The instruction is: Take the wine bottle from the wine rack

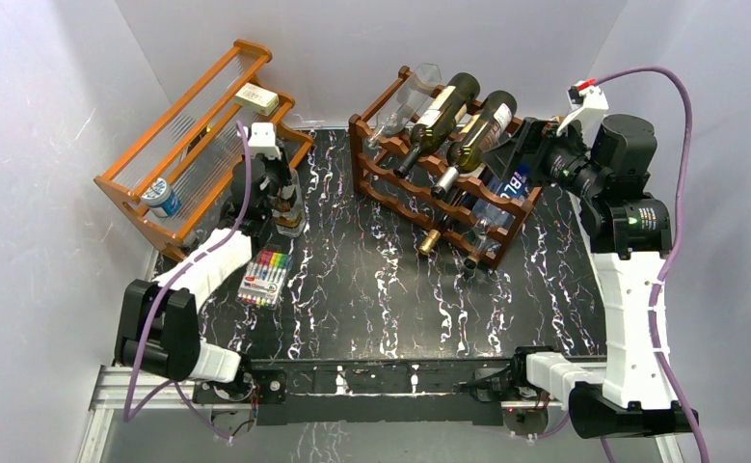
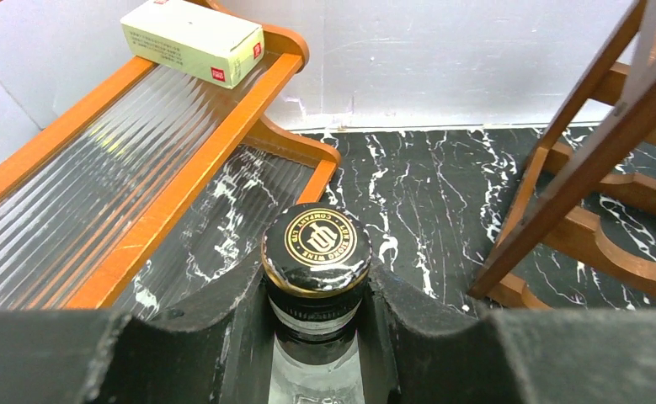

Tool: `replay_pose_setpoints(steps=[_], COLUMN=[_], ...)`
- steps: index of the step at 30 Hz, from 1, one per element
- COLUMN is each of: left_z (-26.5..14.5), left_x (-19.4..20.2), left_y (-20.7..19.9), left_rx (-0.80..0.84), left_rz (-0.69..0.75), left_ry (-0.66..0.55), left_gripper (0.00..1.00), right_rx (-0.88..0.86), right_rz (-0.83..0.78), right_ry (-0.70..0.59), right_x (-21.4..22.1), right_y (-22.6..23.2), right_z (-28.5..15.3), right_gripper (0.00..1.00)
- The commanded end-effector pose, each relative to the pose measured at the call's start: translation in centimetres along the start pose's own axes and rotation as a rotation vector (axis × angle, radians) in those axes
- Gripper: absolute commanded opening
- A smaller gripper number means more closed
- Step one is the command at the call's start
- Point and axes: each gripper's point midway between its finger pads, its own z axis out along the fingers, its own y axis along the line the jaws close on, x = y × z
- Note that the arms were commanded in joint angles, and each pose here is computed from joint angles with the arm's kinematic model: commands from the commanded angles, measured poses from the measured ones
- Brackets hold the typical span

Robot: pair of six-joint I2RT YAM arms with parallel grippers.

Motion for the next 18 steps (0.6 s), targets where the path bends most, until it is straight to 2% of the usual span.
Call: replay_pose_setpoints(steps=[1, 6, 12, 14, 17, 18], left_z=[-1.8, -2.5, -3.0, -2.9, -2.8, -2.8], left_x=[-5.9, -5.8, -6.2, -6.1, -6.1, -6.3], left_y=[-1.1, -0.5, 0.6, 0.9, 1.0, 0.9], left_rx=[0.083, 0.061, 0.003, -0.02, -0.023, -0.017], left_rz=[-0.041, -0.021, -0.026, -0.029, -0.02, -0.017], left_ry=[-0.222, -0.222, -0.225, -0.219, -0.212, -0.209], left_gripper=[0.0, 0.01, 0.45, 0.57, 0.7, 0.78], right_rx=[-0.039, -0.052, -0.039, -0.034, -0.033, -0.033], right_rz=[-0.011, 0.006, 0.005, 0.005, 0.011, 0.015], right_ry=[-0.05, -0.049, -0.03, -0.029, -0.031, -0.029], right_x=[-1.4, -0.7, -0.3, -0.3, -0.3, -0.2], right_y=[1.4, 1.5, 1.1, 1.0, 0.8, 0.8], right_z=[-0.9, -0.9, -0.7, -0.6, -0.3, -0.2], right_gripper=[0.98, 0.98, 0.98, 0.98, 0.98, 0.98])
